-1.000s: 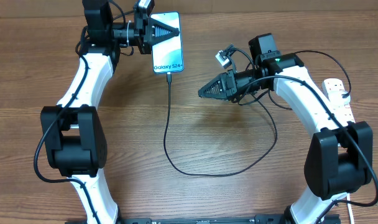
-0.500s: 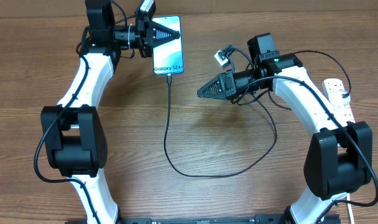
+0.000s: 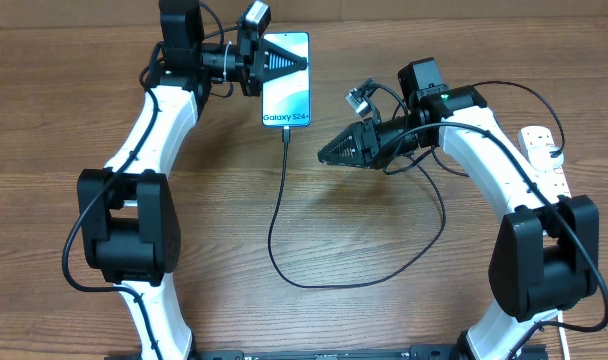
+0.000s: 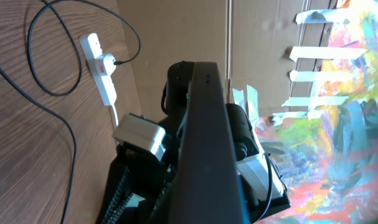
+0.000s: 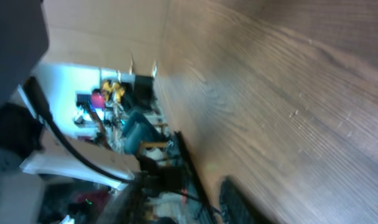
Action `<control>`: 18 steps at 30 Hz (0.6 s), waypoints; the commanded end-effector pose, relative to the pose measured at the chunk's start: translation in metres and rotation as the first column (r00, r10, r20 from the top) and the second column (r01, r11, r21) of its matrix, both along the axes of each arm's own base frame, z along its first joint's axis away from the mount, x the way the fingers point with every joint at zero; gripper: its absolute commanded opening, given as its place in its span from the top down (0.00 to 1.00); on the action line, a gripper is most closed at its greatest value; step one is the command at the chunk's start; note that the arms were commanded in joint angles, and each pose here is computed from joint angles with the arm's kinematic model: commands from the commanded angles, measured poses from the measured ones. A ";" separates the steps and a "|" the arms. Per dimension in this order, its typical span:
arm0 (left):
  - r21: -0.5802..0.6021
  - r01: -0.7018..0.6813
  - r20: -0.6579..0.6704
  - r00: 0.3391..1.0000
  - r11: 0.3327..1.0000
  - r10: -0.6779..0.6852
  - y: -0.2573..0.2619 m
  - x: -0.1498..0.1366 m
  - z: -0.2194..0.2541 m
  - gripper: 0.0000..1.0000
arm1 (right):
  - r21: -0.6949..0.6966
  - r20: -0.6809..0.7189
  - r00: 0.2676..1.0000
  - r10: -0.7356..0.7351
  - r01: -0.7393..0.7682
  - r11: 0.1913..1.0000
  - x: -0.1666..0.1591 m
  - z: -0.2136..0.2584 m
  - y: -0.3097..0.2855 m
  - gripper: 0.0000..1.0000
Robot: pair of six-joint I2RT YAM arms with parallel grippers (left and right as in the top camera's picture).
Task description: Plug charger to phone and switch on socket
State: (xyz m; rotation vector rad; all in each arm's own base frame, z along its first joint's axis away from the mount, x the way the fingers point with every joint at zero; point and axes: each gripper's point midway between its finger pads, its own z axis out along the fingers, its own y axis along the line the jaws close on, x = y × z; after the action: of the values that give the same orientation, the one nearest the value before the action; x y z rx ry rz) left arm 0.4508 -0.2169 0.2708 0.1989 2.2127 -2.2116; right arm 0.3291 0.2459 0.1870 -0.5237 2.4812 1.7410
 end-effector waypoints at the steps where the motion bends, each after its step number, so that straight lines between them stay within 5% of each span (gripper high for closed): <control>1: -0.012 0.030 0.051 0.998 0.999 -0.030 -0.003 -0.008 0.012 0.96 | 0.027 0.072 0.997 0.008 -0.010 1.000 0.005 0.012 0.002 0.47; 9: -0.006 0.029 -0.017 0.999 1.000 -0.029 -0.003 -0.008 0.012 0.96 | 0.224 0.132 0.990 0.053 -0.082 0.971 0.003 0.046 0.011 0.50; 18: 0.003 0.010 -0.056 0.998 1.000 -0.010 -0.003 -0.005 0.011 0.96 | 0.240 0.098 0.991 0.089 -0.111 0.964 -0.002 0.053 0.031 0.51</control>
State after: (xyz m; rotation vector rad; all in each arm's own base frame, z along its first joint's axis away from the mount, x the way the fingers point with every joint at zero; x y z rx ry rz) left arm 0.4502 -0.2187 0.2707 0.1418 2.2470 -2.2396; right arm 0.3345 0.2649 0.2237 -0.6789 2.1927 1.9132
